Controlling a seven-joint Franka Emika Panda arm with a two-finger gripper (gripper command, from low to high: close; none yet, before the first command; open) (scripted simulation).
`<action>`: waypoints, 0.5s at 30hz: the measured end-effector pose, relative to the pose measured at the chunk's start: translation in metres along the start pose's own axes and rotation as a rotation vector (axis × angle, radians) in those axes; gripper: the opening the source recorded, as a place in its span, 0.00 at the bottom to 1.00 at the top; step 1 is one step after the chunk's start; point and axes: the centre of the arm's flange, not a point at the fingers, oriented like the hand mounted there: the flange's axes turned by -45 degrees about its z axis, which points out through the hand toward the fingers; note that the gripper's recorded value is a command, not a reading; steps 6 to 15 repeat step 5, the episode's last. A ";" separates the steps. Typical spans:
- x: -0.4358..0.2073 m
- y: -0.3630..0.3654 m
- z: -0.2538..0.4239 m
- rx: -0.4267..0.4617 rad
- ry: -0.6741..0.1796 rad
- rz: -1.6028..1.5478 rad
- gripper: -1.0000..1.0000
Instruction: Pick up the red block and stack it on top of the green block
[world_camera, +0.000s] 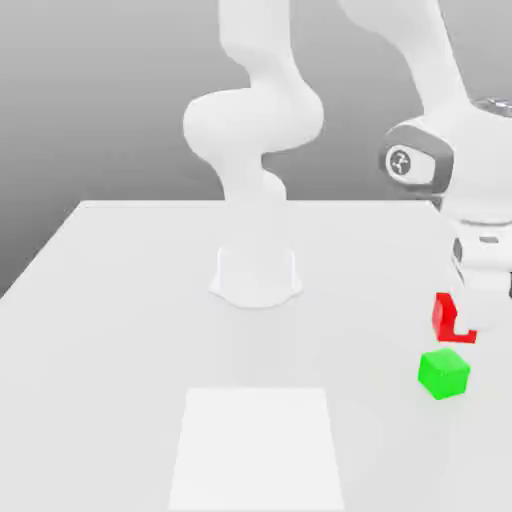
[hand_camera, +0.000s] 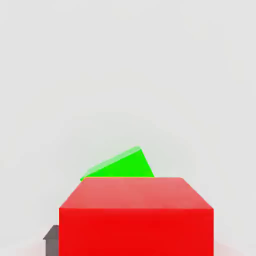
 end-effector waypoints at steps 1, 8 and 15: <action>0.000 0.000 0.011 0.000 0.000 -0.001 0.00; -0.001 -0.001 0.018 0.000 0.000 -0.002 1.00; -0.001 -0.001 0.018 0.000 0.000 -0.002 1.00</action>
